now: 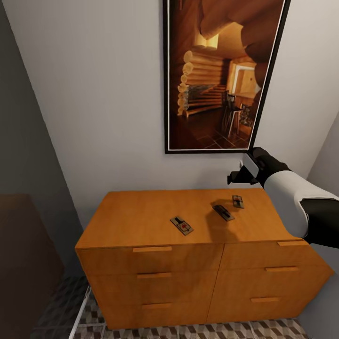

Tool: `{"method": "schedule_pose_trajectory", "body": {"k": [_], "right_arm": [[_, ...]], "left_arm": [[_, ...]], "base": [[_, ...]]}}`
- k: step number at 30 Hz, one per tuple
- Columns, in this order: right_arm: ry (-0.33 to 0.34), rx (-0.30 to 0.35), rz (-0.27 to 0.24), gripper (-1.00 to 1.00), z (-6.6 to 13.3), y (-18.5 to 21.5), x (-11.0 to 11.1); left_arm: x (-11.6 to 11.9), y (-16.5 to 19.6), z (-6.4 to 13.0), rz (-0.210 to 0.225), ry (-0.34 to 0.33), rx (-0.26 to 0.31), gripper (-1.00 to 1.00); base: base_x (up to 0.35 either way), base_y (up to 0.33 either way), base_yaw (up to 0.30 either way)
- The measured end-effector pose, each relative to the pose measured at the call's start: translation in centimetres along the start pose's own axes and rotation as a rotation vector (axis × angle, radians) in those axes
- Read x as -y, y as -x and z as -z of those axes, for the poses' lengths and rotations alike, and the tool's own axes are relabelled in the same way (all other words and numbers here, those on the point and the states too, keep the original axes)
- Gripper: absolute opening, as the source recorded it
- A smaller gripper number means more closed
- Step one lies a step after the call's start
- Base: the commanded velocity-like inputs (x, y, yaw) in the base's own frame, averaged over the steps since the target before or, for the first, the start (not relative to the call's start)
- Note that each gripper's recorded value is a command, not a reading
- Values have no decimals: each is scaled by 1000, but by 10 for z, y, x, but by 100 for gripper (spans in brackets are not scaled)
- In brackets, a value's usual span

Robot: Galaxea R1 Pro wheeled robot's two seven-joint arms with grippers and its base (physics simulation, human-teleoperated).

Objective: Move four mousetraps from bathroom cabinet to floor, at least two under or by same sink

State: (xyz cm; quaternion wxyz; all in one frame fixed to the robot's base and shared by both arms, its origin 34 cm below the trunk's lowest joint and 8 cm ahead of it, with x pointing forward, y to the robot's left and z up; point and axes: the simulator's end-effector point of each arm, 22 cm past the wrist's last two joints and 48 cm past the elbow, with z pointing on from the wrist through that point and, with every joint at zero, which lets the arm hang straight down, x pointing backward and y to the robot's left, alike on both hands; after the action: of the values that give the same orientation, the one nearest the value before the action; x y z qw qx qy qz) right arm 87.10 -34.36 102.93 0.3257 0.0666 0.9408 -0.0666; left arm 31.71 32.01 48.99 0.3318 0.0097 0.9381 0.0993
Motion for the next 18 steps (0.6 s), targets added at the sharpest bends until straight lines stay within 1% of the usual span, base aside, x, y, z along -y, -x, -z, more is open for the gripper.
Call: {"method": "schedule_pose_trajectory", "body": {"k": [5, 11, 18], "right_arm": [[-3, -8, 2, 100, -5, -2, 0], [-4, -17, 3, 100, -12, -5, -1], [-5, -29, 5, 100, -20, -9, -2]], "left_arm": [[5, -3, 1, 3, -6, -8, 100], [8, -6, 2, 3, -10, -18, 100], [10, -10, 3, 4, -12, -28, 100]], "base": [[27, -13, 0], [164, -133, 0], [49, -42, 0]]}}
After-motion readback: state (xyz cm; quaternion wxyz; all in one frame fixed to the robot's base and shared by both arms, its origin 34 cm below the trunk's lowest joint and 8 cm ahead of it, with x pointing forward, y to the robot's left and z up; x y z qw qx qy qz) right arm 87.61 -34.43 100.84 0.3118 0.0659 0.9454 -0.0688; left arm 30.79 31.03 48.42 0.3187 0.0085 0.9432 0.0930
